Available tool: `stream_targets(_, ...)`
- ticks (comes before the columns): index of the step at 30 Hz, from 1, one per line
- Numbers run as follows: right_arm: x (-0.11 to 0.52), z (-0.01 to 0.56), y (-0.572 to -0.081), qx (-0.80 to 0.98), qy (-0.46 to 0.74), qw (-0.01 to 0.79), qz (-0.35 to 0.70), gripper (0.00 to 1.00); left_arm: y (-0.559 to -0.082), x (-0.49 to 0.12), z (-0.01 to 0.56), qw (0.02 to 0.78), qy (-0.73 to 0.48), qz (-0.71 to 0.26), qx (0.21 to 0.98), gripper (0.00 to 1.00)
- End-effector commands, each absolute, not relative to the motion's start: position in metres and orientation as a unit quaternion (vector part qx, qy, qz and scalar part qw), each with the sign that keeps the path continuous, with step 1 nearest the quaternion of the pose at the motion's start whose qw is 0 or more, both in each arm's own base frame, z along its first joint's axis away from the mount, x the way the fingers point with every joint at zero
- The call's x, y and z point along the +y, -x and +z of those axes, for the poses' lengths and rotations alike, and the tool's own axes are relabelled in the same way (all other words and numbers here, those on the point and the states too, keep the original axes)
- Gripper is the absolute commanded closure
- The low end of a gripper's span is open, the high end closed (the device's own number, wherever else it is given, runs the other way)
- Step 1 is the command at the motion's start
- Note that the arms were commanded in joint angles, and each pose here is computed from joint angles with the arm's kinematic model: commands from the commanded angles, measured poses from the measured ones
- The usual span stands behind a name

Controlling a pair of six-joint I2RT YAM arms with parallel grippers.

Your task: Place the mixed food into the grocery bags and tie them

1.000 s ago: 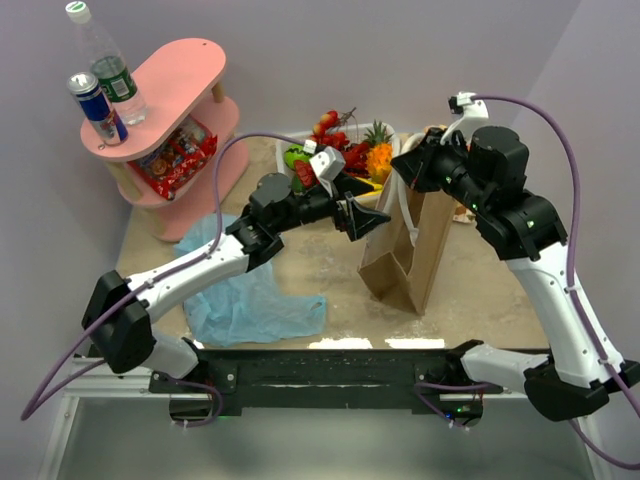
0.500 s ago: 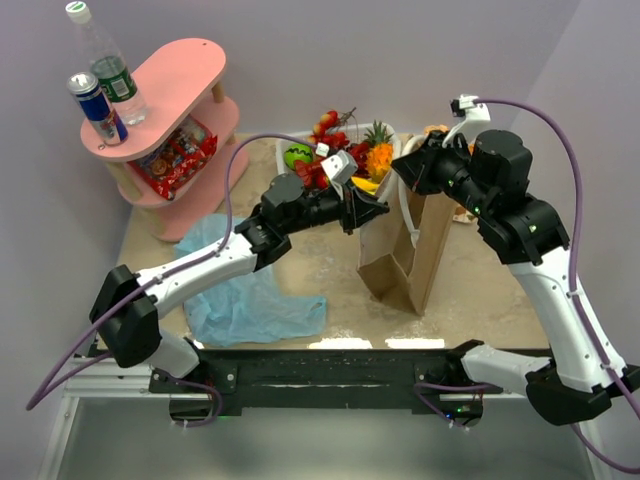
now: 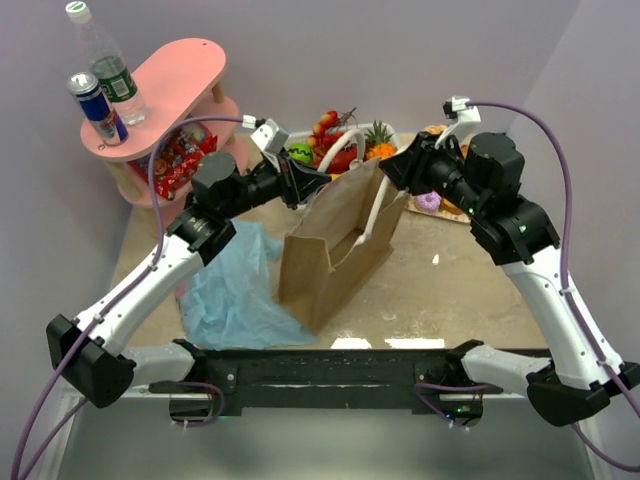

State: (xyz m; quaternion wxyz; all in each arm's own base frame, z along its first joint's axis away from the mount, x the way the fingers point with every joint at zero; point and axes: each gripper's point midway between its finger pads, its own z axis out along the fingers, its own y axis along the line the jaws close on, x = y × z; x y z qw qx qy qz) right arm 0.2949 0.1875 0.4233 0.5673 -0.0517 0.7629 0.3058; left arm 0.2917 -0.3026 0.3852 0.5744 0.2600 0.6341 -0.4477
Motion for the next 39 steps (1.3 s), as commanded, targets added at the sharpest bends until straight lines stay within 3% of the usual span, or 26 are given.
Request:
stream_targets(1,0.197,0.434,-0.296,0.743,0.063,0.579,0.331,0.68,-0.293,-0.285,0.383,0.587,-0.270,-0.415,0.640,1.00)
stream_targets(7,0.182,0.394,-0.286,0.776,0.038,0.552,0.304,0.66,-0.303,-0.267,0.361,0.612,-0.265,-0.363,0.651,1.00)
stream_targets(9,0.171,0.376,-0.283,0.794,0.019,0.540,0.280,0.61,-0.304,-0.263,0.359,0.618,-0.261,-0.352,0.653,1.00)
stream_targets(15,0.120,0.344,-0.262,0.842,-0.017,0.513,0.163,0.27,-0.298,-0.260,0.338,0.607,-0.269,-0.350,0.661,1.00)
stream_targets(18,0.094,0.373,-0.257,0.824,-0.036,0.552,0.121,0.22,-0.294,-0.259,0.332,0.604,-0.272,-0.353,0.661,1.00)
stream_targets(22,0.092,0.423,-0.253,0.787,-0.039,0.598,0.145,0.18,-0.287,-0.257,0.340,0.613,-0.273,-0.360,0.648,1.00)
stream_targets(26,0.120,0.427,-0.260,0.781,-0.024,0.589,0.206,0.16,-0.283,-0.257,0.343,0.617,-0.271,-0.368,0.641,1.00)
stream_targets(33,0.187,0.322,-0.270,0.833,-0.020,0.451,0.320,0.18,-0.280,-0.255,0.348,0.626,-0.257,-0.377,0.632,1.00)
stream_targets(39,0.197,0.287,-0.271,0.834,-0.050,0.423,0.350,0.18,-0.279,-0.256,0.350,0.627,-0.258,-0.380,0.629,1.00)
